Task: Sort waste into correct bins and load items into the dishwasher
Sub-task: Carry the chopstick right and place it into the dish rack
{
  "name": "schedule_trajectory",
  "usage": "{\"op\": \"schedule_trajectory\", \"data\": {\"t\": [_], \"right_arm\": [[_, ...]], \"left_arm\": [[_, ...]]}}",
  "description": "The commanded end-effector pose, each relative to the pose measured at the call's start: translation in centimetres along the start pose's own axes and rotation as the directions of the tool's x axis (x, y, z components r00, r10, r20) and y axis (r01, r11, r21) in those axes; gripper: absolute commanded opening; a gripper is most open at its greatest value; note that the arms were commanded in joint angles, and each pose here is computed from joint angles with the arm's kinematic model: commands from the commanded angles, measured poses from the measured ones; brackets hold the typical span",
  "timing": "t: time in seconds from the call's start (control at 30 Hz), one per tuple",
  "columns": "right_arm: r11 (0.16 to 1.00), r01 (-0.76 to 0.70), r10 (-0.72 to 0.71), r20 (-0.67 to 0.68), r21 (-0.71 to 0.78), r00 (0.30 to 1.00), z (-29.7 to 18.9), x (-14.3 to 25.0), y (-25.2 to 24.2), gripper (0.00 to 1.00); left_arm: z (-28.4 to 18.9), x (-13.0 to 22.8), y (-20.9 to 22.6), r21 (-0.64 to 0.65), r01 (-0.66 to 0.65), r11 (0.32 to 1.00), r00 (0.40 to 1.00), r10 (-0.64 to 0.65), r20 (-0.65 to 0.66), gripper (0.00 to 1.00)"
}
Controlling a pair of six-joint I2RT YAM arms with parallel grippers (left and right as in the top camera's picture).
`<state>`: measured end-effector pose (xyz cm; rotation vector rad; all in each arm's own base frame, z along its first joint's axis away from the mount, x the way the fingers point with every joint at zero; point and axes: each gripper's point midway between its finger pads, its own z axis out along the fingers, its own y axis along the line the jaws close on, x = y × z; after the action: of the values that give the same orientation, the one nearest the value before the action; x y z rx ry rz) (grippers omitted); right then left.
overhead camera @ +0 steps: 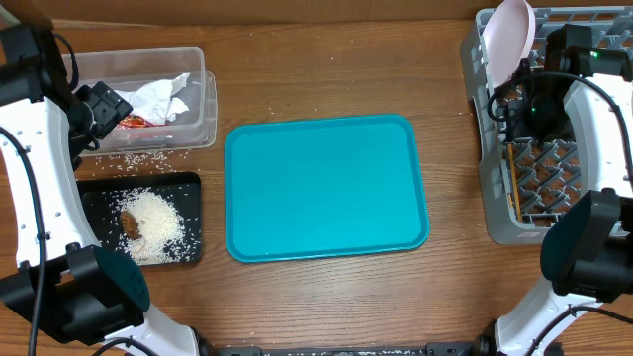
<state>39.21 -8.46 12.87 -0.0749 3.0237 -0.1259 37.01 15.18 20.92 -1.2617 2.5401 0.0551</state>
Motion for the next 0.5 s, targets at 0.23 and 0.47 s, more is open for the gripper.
{"op": "schedule_trajectory", "data": {"t": [0.23, 0.47], "right_arm": [[0.981, -0.024, 0.043, 0.097, -0.193, 0.994, -4.2, 0.2, 3.4, 1.0], [0.925, 0.12, 0.014, 0.348, -0.359, 0.937, -13.4, 1.2, 7.4, 1.0]], "left_arm": [[-0.7, -0.1, -0.2, 0.004, 0.001, 1.0, 1.0, -0.001, 0.022, 1.0], [-0.7, -0.1, -0.2, 0.005, 0.001, 1.0, 1.0, -0.001, 0.021, 1.0]]}}
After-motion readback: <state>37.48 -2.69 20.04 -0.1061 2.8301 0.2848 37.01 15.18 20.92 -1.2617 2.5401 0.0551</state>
